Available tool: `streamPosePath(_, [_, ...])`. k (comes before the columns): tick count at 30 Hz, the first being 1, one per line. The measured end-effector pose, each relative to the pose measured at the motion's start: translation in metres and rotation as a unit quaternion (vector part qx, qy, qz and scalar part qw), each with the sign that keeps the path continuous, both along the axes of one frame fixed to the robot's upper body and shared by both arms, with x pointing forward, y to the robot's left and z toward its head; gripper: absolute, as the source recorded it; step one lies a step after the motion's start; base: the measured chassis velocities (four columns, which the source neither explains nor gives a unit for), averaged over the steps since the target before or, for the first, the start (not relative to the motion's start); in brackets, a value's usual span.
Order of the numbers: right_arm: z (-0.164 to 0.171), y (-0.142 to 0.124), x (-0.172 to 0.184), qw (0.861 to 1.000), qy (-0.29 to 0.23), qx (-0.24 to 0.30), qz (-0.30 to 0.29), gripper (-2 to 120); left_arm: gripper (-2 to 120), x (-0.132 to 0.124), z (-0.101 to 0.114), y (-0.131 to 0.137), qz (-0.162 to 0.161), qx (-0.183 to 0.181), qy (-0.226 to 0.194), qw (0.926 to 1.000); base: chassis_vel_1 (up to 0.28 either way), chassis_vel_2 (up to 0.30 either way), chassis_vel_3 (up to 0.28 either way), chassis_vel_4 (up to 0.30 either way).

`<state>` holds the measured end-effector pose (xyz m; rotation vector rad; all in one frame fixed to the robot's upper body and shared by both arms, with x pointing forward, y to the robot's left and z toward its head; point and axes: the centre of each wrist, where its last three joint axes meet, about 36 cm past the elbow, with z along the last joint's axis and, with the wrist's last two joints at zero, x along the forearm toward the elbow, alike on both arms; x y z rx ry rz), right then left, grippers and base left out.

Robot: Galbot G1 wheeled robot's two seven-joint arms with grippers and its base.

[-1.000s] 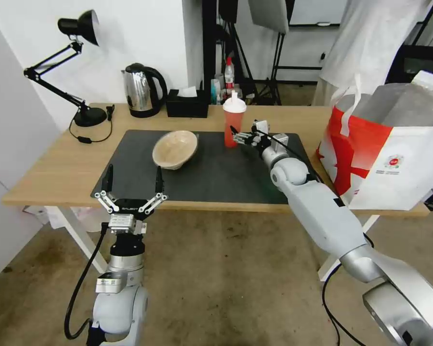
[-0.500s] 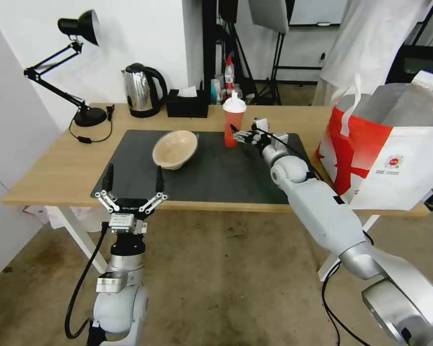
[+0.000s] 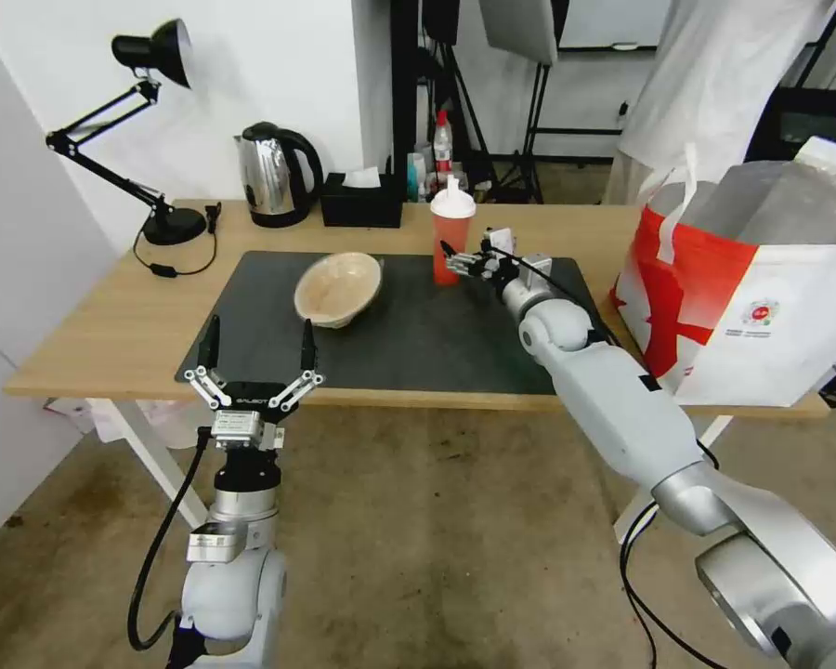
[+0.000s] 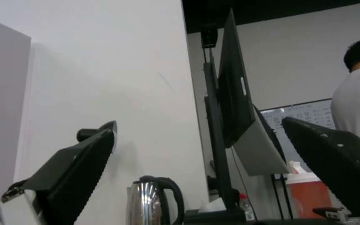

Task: Pick up the trash from the table and place it into the takeout bag.

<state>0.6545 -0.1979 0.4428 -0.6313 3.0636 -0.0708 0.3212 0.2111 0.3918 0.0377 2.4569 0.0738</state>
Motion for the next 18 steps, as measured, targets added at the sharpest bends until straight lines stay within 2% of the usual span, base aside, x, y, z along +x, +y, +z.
streamPosePath(18, [0.0079,-0.001,0.0094,1.0,-0.001,0.001,-0.004,100,100,-0.0007,-0.0009,-0.0003,0.0,0.0,0.0,1.0,0.0,0.0,0.0,0.0])
